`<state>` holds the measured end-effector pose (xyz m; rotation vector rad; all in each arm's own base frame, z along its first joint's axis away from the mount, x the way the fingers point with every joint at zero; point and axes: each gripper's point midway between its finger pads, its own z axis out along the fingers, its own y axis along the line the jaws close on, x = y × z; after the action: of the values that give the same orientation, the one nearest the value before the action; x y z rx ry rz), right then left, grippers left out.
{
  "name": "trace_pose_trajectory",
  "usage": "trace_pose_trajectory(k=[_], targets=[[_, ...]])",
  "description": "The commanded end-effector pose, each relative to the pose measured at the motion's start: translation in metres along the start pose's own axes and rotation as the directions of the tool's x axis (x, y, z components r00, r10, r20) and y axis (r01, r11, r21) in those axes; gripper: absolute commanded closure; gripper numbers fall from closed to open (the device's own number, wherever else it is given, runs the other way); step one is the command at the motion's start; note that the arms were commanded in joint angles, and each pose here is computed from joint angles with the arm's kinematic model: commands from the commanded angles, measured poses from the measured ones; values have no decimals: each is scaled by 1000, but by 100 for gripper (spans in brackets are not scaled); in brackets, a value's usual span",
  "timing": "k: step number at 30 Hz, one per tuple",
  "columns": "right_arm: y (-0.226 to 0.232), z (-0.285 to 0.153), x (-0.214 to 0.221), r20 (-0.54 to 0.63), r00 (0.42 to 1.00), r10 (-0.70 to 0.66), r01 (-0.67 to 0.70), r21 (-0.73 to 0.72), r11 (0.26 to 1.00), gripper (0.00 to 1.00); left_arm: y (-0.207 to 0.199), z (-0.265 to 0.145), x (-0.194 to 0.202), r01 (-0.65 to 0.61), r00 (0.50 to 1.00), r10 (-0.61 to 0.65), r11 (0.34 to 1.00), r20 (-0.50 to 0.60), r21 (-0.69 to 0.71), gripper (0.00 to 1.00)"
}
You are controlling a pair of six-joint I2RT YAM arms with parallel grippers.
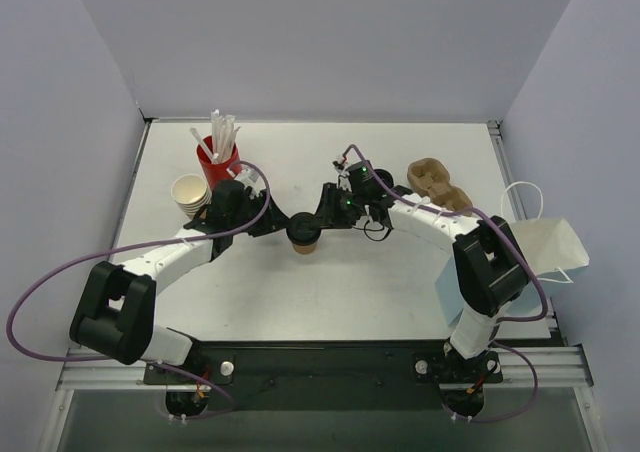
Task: Pack the takeout coffee
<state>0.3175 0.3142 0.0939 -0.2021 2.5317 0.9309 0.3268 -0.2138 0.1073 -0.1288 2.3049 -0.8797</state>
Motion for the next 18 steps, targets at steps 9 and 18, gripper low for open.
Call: trace_pose_trajectory(k=[9, 18], targets=[[-82, 31, 77, -143, 978, 153, -120, 215, 969, 72, 78, -2, 40, -14, 997, -9, 947, -71, -320, 51], [-46, 21, 52, -98, 977, 190, -180, 98, 979, 73, 61, -4, 31, -21, 998, 5, 963, -61, -270, 51]])
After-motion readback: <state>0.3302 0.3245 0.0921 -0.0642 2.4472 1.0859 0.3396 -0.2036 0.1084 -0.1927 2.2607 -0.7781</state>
